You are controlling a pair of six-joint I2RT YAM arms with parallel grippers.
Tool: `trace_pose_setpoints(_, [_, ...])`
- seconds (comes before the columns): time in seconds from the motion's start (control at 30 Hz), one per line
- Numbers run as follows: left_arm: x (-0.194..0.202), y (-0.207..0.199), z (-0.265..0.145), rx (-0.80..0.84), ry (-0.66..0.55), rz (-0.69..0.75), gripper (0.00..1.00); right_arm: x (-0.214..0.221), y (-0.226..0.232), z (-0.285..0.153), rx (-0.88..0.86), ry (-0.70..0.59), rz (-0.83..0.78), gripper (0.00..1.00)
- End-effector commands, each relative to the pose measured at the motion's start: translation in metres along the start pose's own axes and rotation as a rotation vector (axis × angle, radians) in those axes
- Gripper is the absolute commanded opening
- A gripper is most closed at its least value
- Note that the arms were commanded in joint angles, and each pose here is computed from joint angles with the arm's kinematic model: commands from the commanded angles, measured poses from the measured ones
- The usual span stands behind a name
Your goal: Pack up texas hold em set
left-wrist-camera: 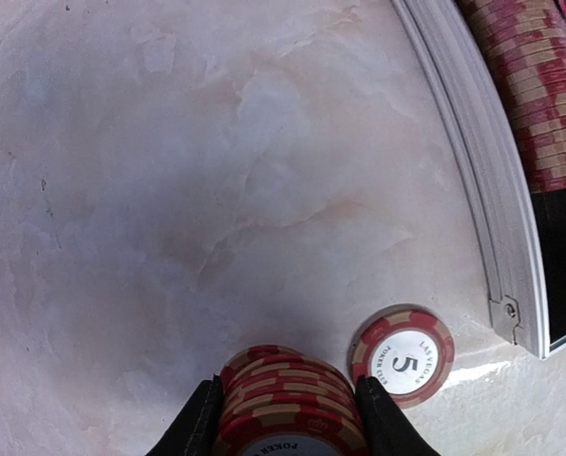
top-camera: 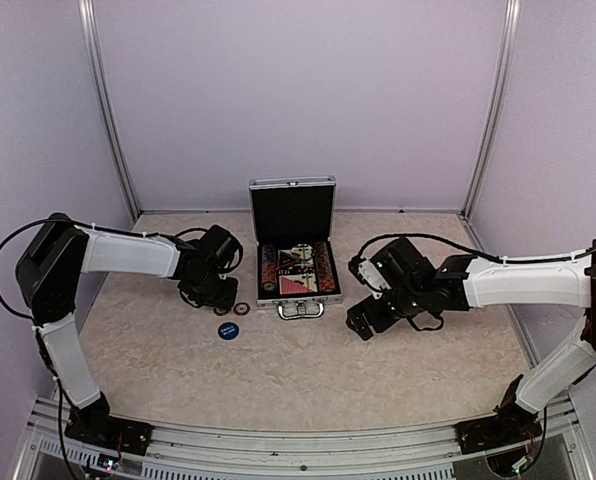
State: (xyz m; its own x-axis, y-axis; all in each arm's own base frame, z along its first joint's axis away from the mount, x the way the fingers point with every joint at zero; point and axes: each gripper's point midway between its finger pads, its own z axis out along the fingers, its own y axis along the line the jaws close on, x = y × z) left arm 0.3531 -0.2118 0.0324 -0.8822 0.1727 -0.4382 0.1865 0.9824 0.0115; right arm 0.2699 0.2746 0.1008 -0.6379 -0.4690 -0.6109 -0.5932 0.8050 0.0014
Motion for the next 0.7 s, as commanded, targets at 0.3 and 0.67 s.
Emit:
trace_pose_setpoints(0.3, [-0.042,-0.021,-0.041,0.019,-0.109,0.021,0.03,-0.004,-0.001,-0.001,-0.007,-0.025,0.009,1.0])
trace_pose_setpoints(0.67, [-0.053,-0.051,-0.043,0.055,-0.112,0.067,0.03,-0.006,0.012,0.007,-0.078,-0.027,0.022,1.0])
